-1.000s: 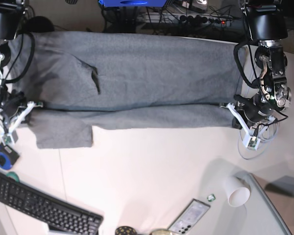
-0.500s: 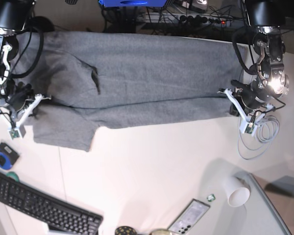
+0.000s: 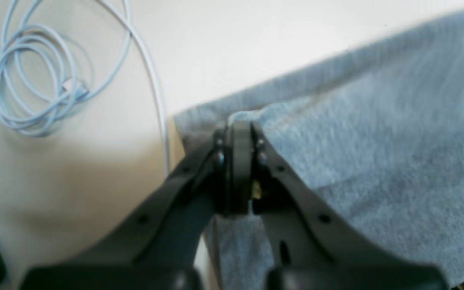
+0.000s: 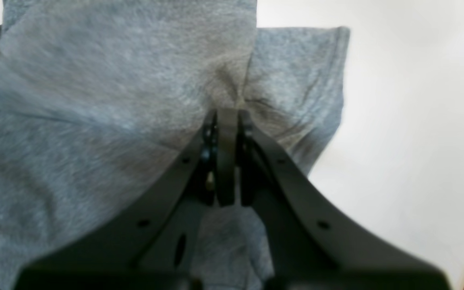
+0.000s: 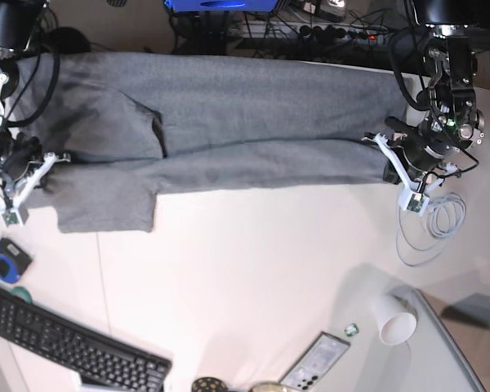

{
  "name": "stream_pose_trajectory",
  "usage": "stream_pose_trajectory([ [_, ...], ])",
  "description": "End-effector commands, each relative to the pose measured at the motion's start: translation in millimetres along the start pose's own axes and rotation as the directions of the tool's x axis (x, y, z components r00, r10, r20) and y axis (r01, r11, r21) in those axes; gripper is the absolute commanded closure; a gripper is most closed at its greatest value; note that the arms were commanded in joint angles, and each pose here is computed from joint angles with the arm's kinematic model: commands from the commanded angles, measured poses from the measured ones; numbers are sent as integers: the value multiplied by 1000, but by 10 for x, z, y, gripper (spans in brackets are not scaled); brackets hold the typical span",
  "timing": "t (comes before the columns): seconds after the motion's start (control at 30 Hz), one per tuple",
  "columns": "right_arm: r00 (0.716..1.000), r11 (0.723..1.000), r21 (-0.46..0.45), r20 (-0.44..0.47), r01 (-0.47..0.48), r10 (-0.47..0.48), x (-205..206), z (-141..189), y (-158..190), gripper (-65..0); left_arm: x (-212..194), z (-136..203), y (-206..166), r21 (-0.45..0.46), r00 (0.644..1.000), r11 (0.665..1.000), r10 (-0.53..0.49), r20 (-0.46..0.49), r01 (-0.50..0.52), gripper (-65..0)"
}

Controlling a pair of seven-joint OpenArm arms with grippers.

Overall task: Layout the t-shirt on the table in an organized manner, then fold the t-shirt properly
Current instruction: 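Lay the folded hem over the shirt with both grippers, pulling toward the collar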

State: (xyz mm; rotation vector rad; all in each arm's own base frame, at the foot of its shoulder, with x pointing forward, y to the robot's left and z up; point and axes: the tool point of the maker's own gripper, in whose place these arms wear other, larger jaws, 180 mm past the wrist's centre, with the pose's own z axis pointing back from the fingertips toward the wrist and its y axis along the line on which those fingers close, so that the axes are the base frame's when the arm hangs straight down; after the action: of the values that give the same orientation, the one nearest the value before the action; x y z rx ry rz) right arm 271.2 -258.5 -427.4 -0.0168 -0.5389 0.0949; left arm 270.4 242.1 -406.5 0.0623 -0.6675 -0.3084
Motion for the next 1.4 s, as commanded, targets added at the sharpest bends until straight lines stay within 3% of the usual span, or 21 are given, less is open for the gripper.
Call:
stream_pose_trajectory([
  [0.0,999,1000,-18,34,-4,4,108,48,-85,0,122,64,64,18,999,1000,-16,39,16,0],
  [0.13,1000,1000,-14,-14,-4,4,8,57,-52,0,137,130,46,23,999,999,-32,35,31,0],
  [0.33,1000,1000,-5,-15,-8,8,-58,101,44,0,49,133,9,15,999,999,-28,16,28,0],
  [0.6,999,998,-50,-16,49,-50,-124,170,-166,0,-26,231,67,38,1000,999,-21,9,21,0],
  [0.87,996,998,-15,-60,66,-67,-279,120,13,0,-268,260,-86,8,999,1000,-11,-36,11,0],
  [1.37,991,997,-14,-107,77,-78,-490,122,29,0,-426,212,-80,6,997,1000,-4,-78,4,0],
])
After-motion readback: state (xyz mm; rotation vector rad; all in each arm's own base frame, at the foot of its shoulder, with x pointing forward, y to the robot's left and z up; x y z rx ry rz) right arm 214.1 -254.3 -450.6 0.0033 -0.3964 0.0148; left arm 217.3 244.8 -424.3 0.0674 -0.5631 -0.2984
